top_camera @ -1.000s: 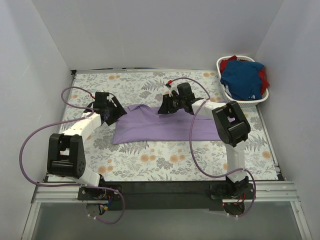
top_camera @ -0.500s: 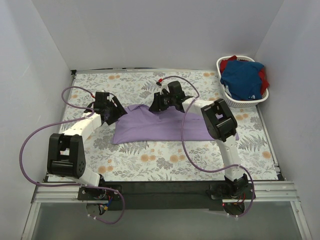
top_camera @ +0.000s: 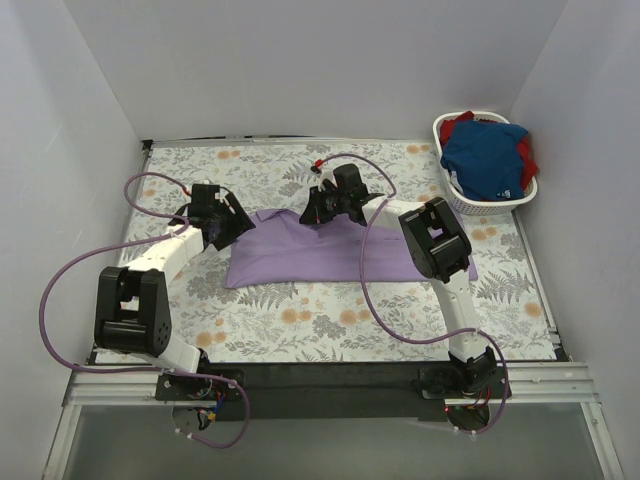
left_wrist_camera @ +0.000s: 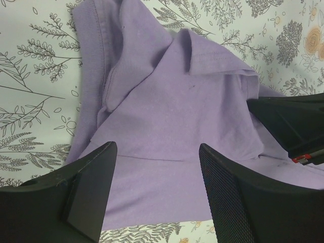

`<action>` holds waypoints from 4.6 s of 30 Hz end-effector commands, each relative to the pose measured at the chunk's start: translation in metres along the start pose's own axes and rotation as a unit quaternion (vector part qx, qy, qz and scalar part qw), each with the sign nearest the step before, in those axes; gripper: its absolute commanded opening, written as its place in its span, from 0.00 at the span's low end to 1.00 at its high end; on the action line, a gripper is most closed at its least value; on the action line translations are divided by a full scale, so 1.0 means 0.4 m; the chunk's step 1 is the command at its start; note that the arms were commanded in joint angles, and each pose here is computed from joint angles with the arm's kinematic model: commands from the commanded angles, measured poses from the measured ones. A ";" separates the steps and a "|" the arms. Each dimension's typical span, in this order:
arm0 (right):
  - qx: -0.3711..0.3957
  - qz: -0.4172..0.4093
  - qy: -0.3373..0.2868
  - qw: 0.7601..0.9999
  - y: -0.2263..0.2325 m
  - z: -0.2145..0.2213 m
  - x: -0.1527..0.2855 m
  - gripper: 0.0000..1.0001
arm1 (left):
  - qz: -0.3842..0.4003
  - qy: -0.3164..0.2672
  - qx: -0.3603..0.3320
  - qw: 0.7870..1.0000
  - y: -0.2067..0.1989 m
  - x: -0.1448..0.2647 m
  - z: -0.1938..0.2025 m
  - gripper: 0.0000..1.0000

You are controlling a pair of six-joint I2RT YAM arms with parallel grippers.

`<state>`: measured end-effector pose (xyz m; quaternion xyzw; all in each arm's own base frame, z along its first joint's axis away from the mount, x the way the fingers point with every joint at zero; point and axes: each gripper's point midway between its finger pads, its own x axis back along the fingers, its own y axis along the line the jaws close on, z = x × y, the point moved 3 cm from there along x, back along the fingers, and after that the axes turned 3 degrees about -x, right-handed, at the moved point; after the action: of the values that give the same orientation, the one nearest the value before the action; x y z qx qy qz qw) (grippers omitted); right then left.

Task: Fold and stack the t-shirts
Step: Fold the tshirt

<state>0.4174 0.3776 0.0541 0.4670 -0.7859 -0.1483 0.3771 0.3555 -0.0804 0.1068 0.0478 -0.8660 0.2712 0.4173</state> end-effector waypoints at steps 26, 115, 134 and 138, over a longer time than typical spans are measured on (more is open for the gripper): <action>0.171 0.189 -0.010 0.967 0.029 -0.150 0.104 0.38 | 0.004 -0.014 -0.007 1.000 -0.011 0.008 -0.012 0.65; 0.002 0.025 -0.037 0.999 -0.054 -0.064 0.108 0.01 | -0.099 0.062 -0.193 0.974 -0.083 -0.405 -0.042 0.00; 0.090 0.011 -0.041 0.995 0.031 -0.115 0.185 0.01 | -0.084 -0.043 -0.164 0.982 -0.138 -0.227 -0.152 0.00; 0.102 0.009 -0.021 0.994 0.036 -0.090 0.185 0.01 | -0.076 -0.051 -0.148 0.985 -0.139 -0.197 -0.145 0.00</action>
<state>0.4248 0.3284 0.1122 0.4742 -0.8153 -0.0981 0.3176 0.4624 -0.1102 0.0563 0.0613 -0.8893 0.0817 0.4458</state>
